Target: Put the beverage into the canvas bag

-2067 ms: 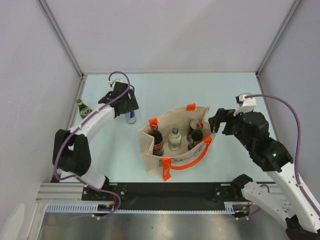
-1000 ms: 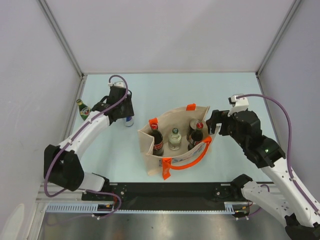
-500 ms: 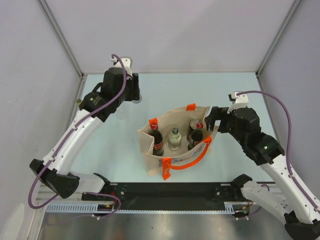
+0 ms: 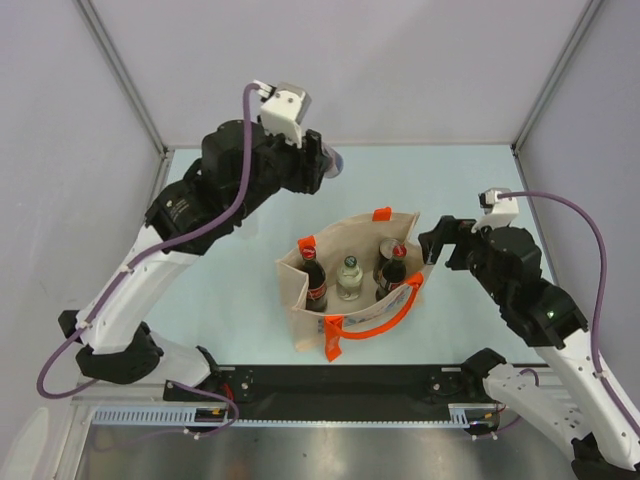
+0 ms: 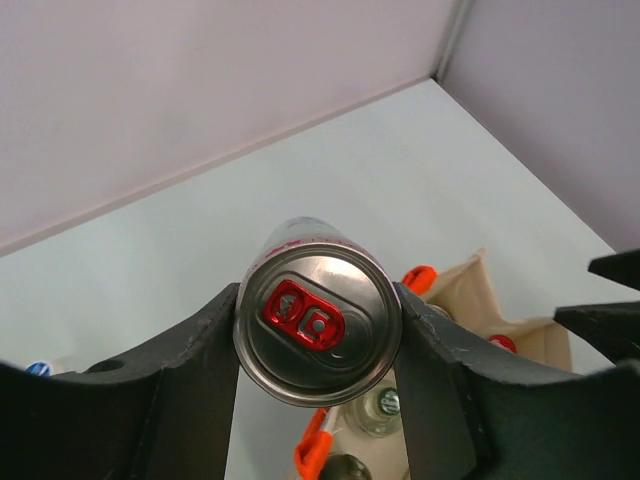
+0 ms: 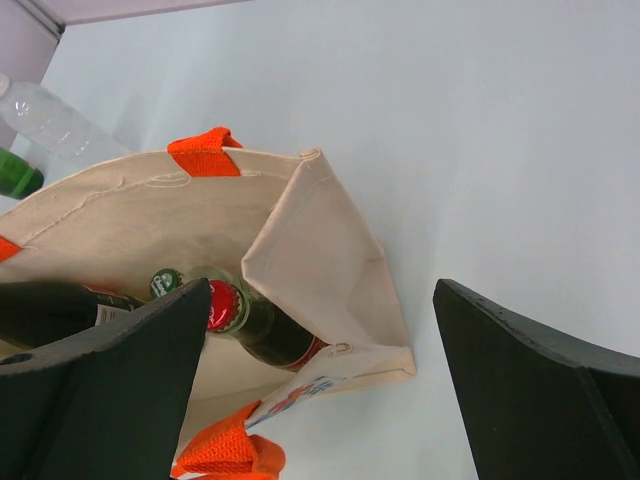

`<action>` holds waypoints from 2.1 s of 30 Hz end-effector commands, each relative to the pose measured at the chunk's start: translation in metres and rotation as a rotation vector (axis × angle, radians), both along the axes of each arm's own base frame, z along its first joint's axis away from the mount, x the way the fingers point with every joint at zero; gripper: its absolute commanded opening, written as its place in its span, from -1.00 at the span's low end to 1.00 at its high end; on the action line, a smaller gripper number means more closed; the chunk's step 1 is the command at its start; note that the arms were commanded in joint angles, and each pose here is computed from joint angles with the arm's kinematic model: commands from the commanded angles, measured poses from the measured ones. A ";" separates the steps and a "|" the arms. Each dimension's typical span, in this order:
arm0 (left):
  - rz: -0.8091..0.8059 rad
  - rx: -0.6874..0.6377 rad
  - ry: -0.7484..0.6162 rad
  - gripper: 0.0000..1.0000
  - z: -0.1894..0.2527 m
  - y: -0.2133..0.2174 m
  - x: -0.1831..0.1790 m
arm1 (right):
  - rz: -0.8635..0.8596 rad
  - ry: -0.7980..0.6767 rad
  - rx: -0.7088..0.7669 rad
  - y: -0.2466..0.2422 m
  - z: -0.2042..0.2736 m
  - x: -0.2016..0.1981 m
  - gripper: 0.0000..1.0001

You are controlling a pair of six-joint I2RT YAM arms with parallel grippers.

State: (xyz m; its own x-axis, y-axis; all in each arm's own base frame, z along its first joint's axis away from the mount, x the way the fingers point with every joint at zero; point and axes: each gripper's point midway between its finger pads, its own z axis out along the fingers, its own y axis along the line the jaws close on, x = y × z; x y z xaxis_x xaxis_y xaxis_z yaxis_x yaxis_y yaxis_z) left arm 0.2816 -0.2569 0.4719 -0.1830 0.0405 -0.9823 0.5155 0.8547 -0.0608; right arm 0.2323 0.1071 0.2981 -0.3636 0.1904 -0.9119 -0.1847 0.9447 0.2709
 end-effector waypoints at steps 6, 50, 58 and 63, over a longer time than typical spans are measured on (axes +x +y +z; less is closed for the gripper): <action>-0.281 -0.040 -0.034 -0.99 0.016 -0.055 -0.055 | -0.078 -0.058 0.016 -0.020 0.018 -0.007 0.99; -0.451 0.212 0.289 -0.99 -0.212 -0.150 -0.089 | -0.108 -0.096 0.024 -0.032 0.020 -0.016 1.00; -0.440 0.255 0.314 -0.99 -0.242 -0.153 -0.086 | -0.106 -0.097 0.032 -0.032 0.021 -0.017 0.99; -0.438 0.271 0.317 -0.99 -0.252 -0.156 -0.084 | -0.104 -0.096 0.034 -0.032 0.020 -0.018 1.00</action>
State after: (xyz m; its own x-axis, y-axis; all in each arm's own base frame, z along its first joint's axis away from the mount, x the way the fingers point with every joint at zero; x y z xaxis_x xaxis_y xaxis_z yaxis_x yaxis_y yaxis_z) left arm 0.1880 -0.3919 0.1919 -0.4292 0.5136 -0.7429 0.8116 0.5802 -0.0678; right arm 0.2145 0.0777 0.3114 -0.2792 0.2304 -0.9322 -0.1190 0.9550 0.2717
